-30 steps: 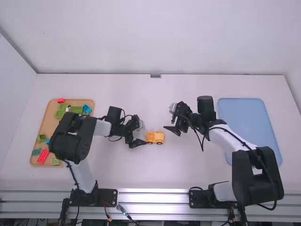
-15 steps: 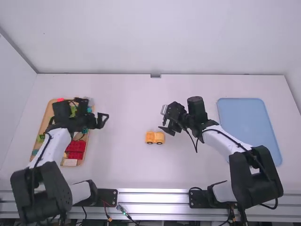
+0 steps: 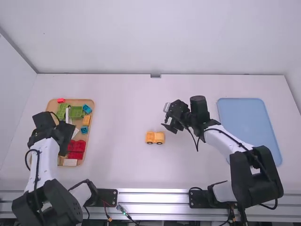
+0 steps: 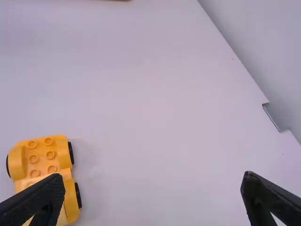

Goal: Assemble lego blocks to make yellow taxi

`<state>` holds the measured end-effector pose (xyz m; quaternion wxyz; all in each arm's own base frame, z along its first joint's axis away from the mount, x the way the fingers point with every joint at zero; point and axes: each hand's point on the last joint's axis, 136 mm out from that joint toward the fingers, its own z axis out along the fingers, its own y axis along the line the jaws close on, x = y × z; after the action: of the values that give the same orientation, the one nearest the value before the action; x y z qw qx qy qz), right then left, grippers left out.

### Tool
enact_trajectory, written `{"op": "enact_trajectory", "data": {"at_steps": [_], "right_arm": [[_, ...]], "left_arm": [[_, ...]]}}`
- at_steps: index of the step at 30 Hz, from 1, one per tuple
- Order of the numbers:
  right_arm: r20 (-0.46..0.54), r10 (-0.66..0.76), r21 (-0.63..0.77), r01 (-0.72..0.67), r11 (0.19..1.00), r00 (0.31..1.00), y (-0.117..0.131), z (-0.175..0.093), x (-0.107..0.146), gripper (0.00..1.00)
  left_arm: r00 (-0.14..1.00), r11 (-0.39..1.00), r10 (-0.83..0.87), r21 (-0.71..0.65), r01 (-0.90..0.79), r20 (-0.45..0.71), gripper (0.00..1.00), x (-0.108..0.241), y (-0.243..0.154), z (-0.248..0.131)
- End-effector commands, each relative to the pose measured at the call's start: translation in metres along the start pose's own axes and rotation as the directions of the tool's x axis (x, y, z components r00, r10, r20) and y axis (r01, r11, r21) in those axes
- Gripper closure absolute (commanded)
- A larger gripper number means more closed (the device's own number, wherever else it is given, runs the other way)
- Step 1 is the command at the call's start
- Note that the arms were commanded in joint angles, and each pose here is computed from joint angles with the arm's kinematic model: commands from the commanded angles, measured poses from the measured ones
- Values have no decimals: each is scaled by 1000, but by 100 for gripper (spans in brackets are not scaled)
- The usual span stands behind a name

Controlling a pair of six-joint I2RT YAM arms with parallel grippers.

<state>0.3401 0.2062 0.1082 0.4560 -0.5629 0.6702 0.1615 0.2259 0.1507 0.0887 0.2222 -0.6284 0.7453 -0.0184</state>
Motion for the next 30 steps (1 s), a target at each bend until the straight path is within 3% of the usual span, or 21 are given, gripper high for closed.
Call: {"op": "enact_trajectory", "data": {"at_steps": [1,4,8,14,18,27,30], "right_arm": [[5,8,-8,-8,1000,1000,1,1,0,1],[9,1,-2,-1,1000,1000,-1,1,-1,1],[18,-6,7,5,1000,1000,-3,1,-3,1],[24,-16,15,15,1000,1000,-5,1,-5,1],[30,5,24,-5,1000,1000,-7,1,-6,1],[26,12,41,-13,999,1000,-14,-2,-2,1],[24,15,46,-17,999,1000,-15,-3,-1,1]], "left_arm": [[998,993,6,-114,1,62,19,-13,20,1],[994,975,-35,-213,56,100,21,-22,37,3],[1000,965,-6,-261,12,23,17,-22,43,20],[994,921,-68,-387,31,-81,28,-20,57,50],[993,913,-72,-406,26,-97,28,-21,58,63],[990,906,-124,-416,82,-74,45,-24,68,69],[988,902,-132,-423,88,-75,45,-22,74,70]]}}
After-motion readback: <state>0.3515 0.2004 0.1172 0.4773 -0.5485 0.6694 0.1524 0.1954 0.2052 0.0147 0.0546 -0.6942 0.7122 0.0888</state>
